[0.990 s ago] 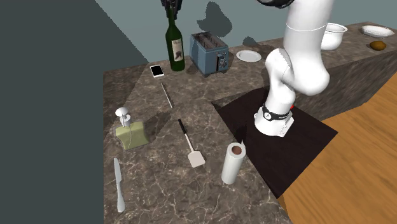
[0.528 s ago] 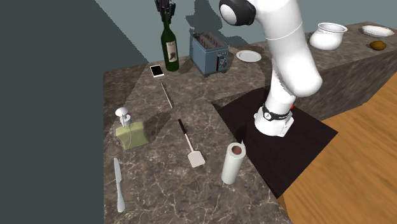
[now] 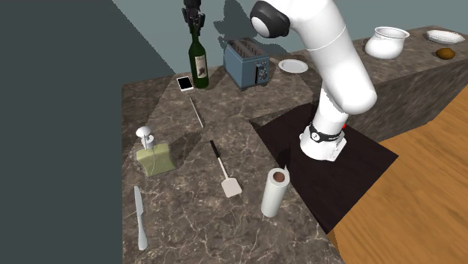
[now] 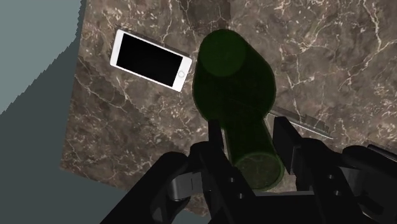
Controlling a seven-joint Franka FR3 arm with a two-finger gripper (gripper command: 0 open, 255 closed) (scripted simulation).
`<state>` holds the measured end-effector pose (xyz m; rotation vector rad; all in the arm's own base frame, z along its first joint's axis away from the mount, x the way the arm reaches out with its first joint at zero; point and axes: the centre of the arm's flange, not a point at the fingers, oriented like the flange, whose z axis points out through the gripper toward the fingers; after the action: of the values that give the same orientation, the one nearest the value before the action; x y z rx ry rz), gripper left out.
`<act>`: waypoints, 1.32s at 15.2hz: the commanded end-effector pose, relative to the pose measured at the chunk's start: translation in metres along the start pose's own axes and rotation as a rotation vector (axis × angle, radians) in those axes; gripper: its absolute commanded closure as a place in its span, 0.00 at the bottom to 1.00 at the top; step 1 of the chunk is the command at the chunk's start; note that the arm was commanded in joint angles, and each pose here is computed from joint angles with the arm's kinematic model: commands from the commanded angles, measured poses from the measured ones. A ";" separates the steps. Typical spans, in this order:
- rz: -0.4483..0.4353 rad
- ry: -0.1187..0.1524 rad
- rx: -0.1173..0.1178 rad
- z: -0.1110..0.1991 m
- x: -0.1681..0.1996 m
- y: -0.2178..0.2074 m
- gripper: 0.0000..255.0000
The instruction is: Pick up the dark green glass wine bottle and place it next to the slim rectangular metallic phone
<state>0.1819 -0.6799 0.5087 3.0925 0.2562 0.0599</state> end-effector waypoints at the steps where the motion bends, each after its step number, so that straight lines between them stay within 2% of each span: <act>1: 0.000 0.000 -0.001 0.011 -0.001 0.000 1.00; 6: 0.000 0.000 -0.001 0.037 -0.002 -0.001 1.00; 14: 0.000 0.000 -0.001 0.037 -0.002 -0.001 1.00; 15: 0.000 0.000 -0.001 0.037 -0.002 -0.001 0.00; 20: 0.000 0.000 -0.001 0.037 -0.002 -0.001 0.00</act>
<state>0.1817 -0.6803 0.4717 3.0914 0.2563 0.0602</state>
